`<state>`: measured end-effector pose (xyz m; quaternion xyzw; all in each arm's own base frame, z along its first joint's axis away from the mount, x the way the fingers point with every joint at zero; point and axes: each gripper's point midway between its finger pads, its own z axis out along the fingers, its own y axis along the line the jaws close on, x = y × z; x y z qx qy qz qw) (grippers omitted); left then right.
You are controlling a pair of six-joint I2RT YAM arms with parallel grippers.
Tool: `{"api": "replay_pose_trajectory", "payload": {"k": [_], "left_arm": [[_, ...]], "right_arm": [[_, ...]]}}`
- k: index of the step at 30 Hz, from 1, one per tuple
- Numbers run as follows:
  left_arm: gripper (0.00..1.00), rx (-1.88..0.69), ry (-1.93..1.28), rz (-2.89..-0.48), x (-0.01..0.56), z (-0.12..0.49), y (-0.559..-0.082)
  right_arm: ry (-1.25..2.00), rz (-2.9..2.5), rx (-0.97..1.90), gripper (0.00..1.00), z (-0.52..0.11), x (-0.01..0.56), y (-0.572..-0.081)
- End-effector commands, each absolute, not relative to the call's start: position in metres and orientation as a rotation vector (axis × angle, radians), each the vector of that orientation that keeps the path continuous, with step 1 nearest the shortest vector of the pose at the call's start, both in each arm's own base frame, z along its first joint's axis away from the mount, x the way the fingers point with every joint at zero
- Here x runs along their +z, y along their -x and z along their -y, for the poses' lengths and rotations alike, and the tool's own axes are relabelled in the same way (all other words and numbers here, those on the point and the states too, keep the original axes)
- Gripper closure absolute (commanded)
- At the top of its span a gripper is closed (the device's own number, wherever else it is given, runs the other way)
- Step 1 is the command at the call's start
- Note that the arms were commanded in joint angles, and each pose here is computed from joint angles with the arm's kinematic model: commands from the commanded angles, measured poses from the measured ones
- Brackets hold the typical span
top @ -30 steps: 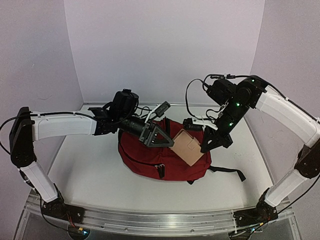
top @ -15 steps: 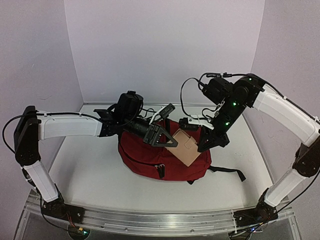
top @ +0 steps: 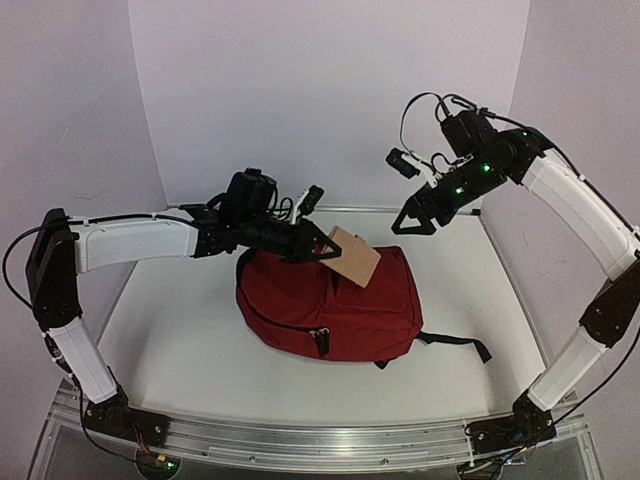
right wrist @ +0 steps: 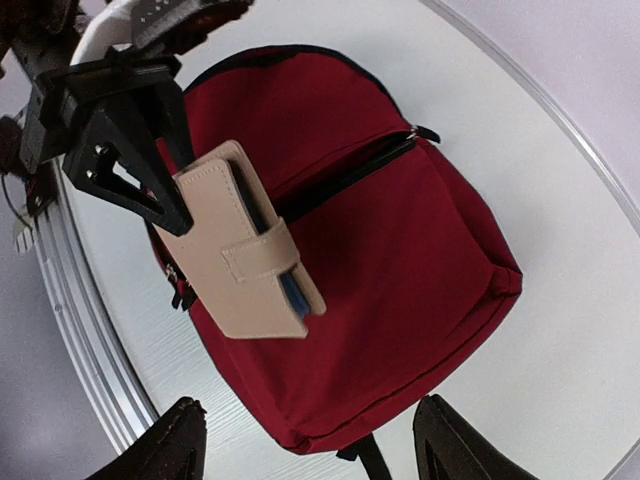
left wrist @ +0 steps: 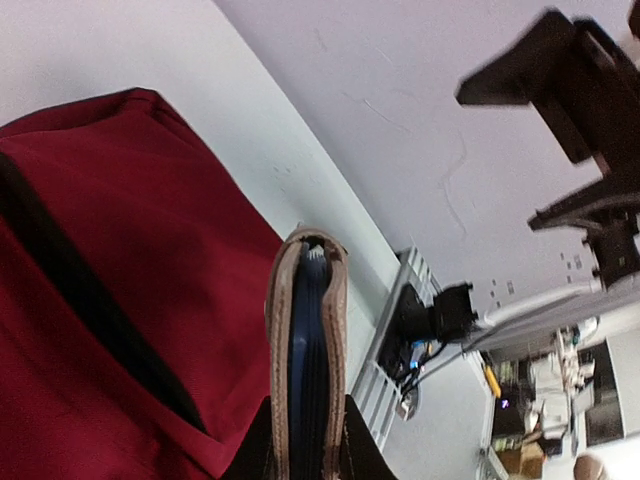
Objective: Pack the student bag
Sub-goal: Pick up the personal item from the center of the board, then place the personal item in the student bag.
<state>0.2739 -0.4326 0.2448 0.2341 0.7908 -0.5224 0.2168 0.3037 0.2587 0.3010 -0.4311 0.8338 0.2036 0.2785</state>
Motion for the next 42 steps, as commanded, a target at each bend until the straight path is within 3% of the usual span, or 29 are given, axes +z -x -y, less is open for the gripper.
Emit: {"api": "replay_pose_trajectory", "payload": {"k": [1,8,17,29,34,42], "left_arm": [[1.00,-1.307,-0.292,-2.260,0.247,0.400,-0.318],[1.00,-1.176,-0.077,-2.375,0.214,0.365,-0.333],[1.00,-1.165,0.003,-2.342,0.218,0.346,-0.328],[1.00,-1.181,0.024,-2.374,0.197,0.349,-0.328],[1.00,-1.169,0.034,-2.378,0.194,0.345,-0.326],[1.00,-1.181,0.039,-2.377,0.189,0.345,-0.324]], "right_arm": [[0.924,-2.264,0.572,0.30,-0.275,0.301,-0.336],[0.762,-2.382,0.689,0.29,-0.304,0.270,-0.357],[0.762,-2.425,0.537,0.30,-0.353,0.236,-0.364],[0.592,-2.453,0.196,0.42,-0.364,0.191,-0.394],[0.544,-2.496,0.172,0.51,-0.365,0.169,-0.397],[0.520,-2.569,0.160,0.54,-0.366,0.138,-0.395]]}}
